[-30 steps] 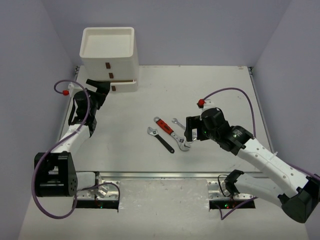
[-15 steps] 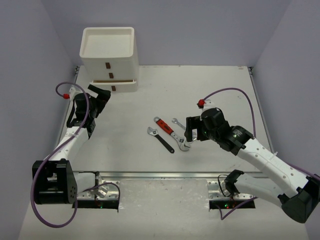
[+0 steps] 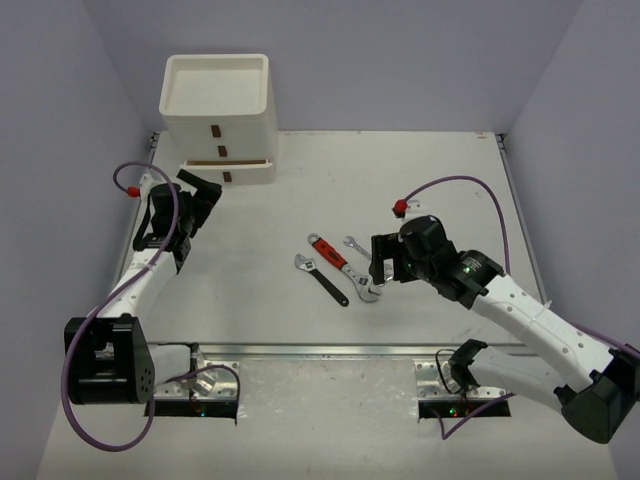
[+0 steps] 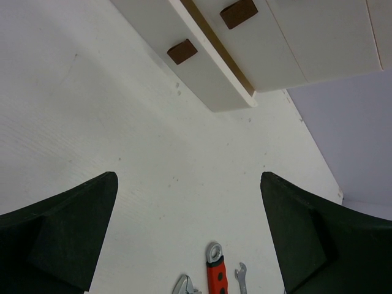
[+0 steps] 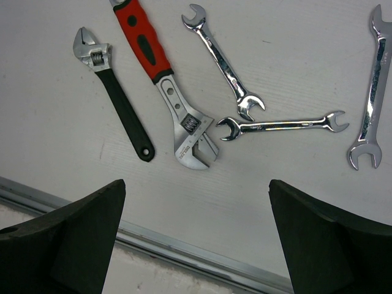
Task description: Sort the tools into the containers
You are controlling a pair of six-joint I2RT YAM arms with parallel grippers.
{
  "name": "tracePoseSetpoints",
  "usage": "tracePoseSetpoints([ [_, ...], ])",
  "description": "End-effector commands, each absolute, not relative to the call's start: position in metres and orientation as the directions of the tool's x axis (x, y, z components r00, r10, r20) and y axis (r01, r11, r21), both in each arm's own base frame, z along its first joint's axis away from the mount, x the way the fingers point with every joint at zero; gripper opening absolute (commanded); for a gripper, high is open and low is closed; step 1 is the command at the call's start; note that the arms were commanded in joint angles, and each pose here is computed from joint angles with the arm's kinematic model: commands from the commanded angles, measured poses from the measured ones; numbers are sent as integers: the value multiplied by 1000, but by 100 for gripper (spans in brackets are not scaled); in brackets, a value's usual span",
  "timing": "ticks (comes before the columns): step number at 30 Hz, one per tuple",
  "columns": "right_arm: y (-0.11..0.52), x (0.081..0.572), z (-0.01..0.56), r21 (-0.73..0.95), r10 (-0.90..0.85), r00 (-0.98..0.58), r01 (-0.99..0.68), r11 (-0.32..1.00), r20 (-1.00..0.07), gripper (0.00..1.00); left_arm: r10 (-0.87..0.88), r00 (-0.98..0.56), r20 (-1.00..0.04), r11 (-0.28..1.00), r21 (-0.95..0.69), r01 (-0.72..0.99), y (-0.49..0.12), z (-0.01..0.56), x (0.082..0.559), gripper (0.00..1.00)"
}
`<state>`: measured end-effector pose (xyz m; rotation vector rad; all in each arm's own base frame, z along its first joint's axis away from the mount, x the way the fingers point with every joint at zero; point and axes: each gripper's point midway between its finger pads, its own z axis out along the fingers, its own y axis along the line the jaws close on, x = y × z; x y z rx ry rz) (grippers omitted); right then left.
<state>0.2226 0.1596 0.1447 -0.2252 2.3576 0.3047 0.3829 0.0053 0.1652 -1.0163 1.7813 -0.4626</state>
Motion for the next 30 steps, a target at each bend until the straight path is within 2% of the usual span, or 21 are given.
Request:
tracePoseSetpoints([
  [1, 161, 233, 157, 154, -51, -679, -239, 959, -733, 99, -784, -134, -606, 599, -684, -416, 9, 189, 389, 100],
  [13, 153, 237, 156, 120, -48, -675, -199, 973, -736, 99, -792, -175, -585, 587, -652, -479, 10, 173, 393, 100],
  [20, 158, 246, 164, 102, -69, -659, -218, 971, -749, 99, -814, -203, -544, 550, -609, -572, 17, 158, 430, 100],
  [27, 155, 236, 145, 109, -79, -692, -224, 969, -718, 99, -864, -267, -427, 484, -558, -674, 7, 115, 465, 99],
  [30, 149, 235, 143, 86, -88, -682, -216, 973, -726, 99, -875, -259, -408, 464, -558, -688, 6, 108, 481, 98],
])
